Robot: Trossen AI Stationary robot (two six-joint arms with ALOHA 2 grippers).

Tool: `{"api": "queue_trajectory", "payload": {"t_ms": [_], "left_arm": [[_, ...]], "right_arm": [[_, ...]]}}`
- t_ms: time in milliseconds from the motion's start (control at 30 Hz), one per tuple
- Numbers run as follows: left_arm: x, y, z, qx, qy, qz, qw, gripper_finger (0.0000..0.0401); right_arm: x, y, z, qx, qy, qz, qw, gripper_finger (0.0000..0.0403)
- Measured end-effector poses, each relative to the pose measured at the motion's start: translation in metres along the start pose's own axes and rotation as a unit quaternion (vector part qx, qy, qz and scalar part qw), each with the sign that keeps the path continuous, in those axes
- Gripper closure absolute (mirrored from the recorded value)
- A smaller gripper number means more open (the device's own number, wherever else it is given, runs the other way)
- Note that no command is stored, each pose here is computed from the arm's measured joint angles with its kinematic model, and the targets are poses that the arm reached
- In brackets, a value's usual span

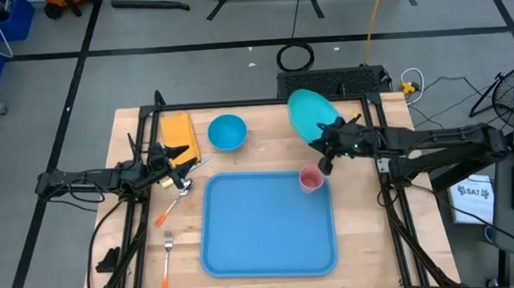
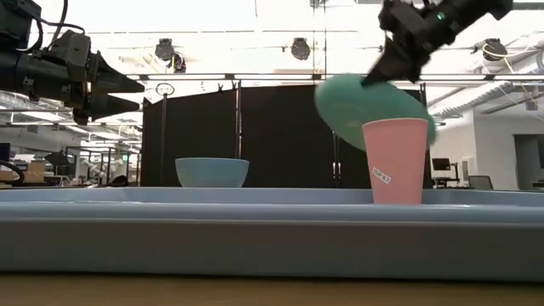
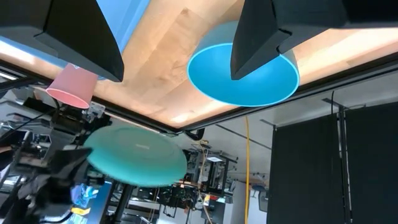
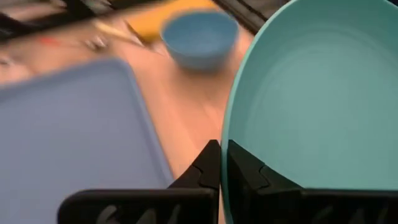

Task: Set up tray
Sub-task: Put the green plate on the blue tray

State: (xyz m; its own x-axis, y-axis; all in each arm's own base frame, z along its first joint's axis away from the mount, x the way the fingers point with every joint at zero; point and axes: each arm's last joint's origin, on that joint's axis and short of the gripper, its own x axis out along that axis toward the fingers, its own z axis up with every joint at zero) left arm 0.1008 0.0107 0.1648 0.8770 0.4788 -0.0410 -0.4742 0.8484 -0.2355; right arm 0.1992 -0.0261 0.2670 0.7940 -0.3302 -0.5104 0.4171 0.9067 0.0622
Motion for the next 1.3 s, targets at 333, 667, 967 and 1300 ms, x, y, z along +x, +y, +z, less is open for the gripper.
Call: {"api": "queue_trajectory", "payload": {"t_ms": [333, 667, 967, 1300], "left_arm": [[0.000, 0.000, 0.000, 0.000, 0.000, 0.000, 1.000, 0.0100], [0.000, 0.000, 0.000, 0.002, 0.000, 0.001, 1.000, 0.0100], [0.000, 0.000, 0.000, 0.001, 0.000, 0.000, 1.000, 0.0100], [0.000, 0.000, 0.000, 0.002, -0.001, 0.000, 1.000, 0.0100]], "right_arm": [[0.015, 0.058, 0.039, -0.100, -0.038, 0.125, 0.986, 0.0402], [0.030, 0.138, 0.055, -0.185, 0.022, 0.218, 0.958, 0.0402], [0.044, 0.187, 0.039, -0.178, 0.083, 0.257, 0.946, 0.0402], [0.048, 0.225, -0.001, -0.126, 0.153, 0.271, 0.942, 0.0402]]}}
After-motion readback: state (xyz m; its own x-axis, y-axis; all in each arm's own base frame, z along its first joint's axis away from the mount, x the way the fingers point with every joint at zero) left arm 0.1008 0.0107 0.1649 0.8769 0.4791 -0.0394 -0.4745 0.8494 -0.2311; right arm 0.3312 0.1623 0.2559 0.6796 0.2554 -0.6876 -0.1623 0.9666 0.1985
